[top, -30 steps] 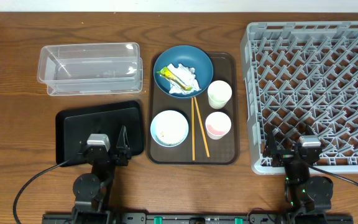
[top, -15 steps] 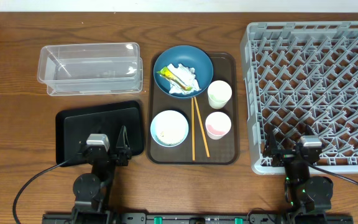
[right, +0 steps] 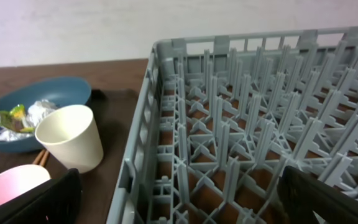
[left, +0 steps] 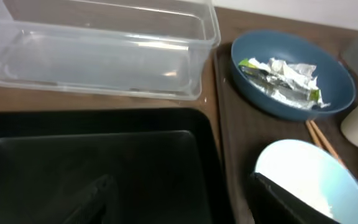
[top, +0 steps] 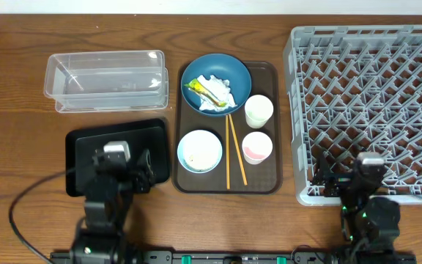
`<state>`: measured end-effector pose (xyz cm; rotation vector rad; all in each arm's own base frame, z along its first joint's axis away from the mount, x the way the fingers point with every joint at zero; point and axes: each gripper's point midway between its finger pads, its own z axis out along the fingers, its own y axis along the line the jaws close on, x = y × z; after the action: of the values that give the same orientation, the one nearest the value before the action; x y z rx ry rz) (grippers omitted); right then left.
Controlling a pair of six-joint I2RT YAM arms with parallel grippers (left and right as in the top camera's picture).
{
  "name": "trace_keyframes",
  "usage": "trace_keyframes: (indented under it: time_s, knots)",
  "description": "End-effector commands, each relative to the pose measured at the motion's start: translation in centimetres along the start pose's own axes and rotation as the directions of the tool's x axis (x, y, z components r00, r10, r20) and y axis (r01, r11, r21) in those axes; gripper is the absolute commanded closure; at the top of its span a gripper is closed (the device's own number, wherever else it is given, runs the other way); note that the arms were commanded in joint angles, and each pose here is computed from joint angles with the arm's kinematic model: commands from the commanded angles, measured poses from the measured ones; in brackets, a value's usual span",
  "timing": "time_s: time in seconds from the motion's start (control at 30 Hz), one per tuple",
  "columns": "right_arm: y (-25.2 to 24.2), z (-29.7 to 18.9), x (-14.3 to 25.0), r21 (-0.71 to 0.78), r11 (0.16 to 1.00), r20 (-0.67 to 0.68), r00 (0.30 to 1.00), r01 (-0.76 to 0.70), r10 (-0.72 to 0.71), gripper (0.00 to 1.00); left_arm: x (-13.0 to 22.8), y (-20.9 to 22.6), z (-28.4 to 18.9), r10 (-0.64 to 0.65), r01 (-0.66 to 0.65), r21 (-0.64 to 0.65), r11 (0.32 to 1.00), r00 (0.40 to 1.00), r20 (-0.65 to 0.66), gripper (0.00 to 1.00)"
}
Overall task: Sort waste into correct bins and load items into the dishwasher rack
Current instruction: 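Reach the left gripper to the blue plate and grasp the wrapper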
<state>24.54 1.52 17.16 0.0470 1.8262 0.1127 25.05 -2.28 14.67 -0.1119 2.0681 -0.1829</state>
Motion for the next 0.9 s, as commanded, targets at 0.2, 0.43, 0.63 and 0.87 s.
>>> trace_keyframes:
  time_s: [0.2, 0.43, 0.63, 0.87]
  knots:
    - [1.4, 2.0, -1.9, -0.020, 1.000, -0.257, 0.967, -0.006, 0.000, 0.01, -3.9, -2.8, 0.5, -0.019, 0.038, 0.052, 0.998, 0.950, -0.312, 0.30]
    - [1.7, 3.3, -1.7, -0.009, 1.000, -0.452, 0.892, 0.000, -0.004, 0.01, -2.0, -2.5, -0.6, -0.052, 0.047, -0.024, 0.999, 0.802, -0.596, 0.30]
    - [1.9, 3.9, -1.1, -0.012, 1.000, -0.498, 0.867, -0.008, 0.001, 0.01, 0.2, -2.1, -0.2, -0.069, 0.046, -0.052, 0.998, 0.727, -0.683, 0.30]
    - [2.4, 3.8, -1.0, -0.039, 0.999, -0.504, 0.864, -0.024, 0.001, 0.01, -1.4, -3.5, 2.0, -0.060, 0.091, 0.018, 0.996, 0.775, -0.629, 0.30]
